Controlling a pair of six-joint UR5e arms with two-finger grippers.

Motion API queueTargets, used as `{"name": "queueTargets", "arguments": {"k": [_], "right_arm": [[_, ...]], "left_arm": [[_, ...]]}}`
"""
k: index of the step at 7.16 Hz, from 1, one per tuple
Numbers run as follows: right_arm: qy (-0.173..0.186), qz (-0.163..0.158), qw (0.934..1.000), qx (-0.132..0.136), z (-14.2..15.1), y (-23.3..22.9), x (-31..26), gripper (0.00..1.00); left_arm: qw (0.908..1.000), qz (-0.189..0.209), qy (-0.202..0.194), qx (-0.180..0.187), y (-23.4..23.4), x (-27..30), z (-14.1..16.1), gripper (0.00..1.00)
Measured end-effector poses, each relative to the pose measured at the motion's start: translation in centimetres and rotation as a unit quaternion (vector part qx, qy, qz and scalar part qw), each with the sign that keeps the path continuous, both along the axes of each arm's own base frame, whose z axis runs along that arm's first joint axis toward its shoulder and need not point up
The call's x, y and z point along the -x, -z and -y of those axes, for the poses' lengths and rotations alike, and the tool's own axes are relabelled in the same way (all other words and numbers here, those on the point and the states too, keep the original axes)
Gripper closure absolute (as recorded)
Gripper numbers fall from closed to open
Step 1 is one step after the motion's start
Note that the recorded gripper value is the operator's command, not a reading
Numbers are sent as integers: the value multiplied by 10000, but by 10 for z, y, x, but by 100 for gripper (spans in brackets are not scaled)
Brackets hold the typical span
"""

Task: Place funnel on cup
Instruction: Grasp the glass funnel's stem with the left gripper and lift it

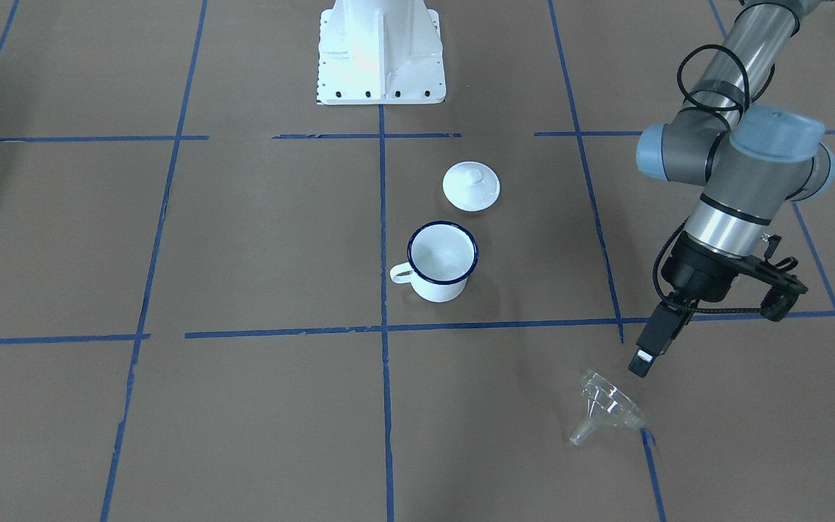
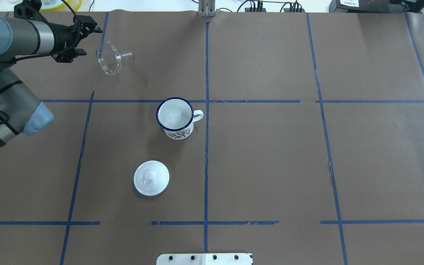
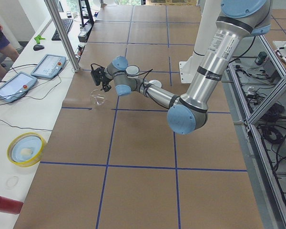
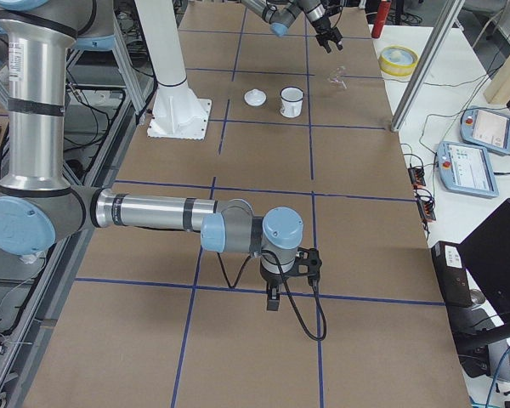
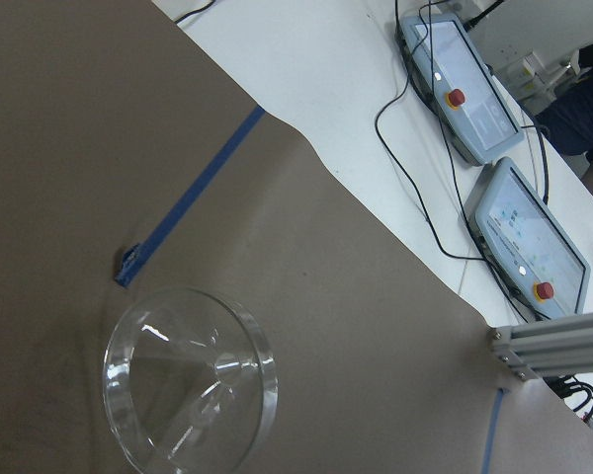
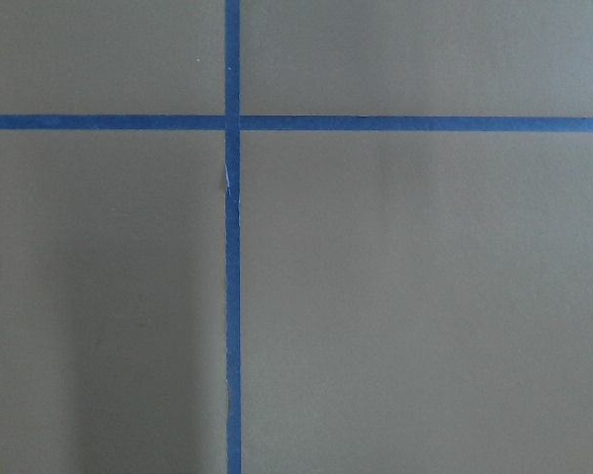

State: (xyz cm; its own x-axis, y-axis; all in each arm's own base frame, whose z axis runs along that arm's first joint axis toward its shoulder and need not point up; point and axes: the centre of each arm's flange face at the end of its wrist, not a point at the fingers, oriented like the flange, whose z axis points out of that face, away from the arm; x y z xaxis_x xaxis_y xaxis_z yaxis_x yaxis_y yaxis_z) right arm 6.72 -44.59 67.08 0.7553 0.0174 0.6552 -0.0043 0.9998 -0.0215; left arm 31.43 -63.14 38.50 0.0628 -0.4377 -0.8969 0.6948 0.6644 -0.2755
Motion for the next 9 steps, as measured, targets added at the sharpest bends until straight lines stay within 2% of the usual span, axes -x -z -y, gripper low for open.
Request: {"name": "queueTargets", "arguments": {"k": [1, 3, 4, 6, 7, 8, 9], "right_arm": [[0, 0, 10000, 1, 0, 0, 0, 0], [0, 0, 10000, 0, 0, 0, 0, 0], [0, 0, 10000, 0, 0, 0, 0, 0], [0, 0, 10000, 1, 0, 0, 0, 0], [0, 0, 10000, 0, 0, 0, 0, 0], [0, 0, 10000, 0, 0, 0, 0, 0], [0, 0, 10000, 0, 0, 0, 0, 0]], "left_arm": [[10000, 11, 8, 60, -14, -10, 13, 15], [9999, -27, 28, 139, -15, -28, 36, 38], [9998, -95, 56, 178, -9, -34, 44, 41], [9996, -140, 80, 224, -15, -41, 53, 41], [9996, -136, 75, 238, -19, -43, 54, 46], [9996, -134, 71, 241, -20, -44, 55, 65], [9996, -135, 68, 241, -21, -45, 55, 69]]}}
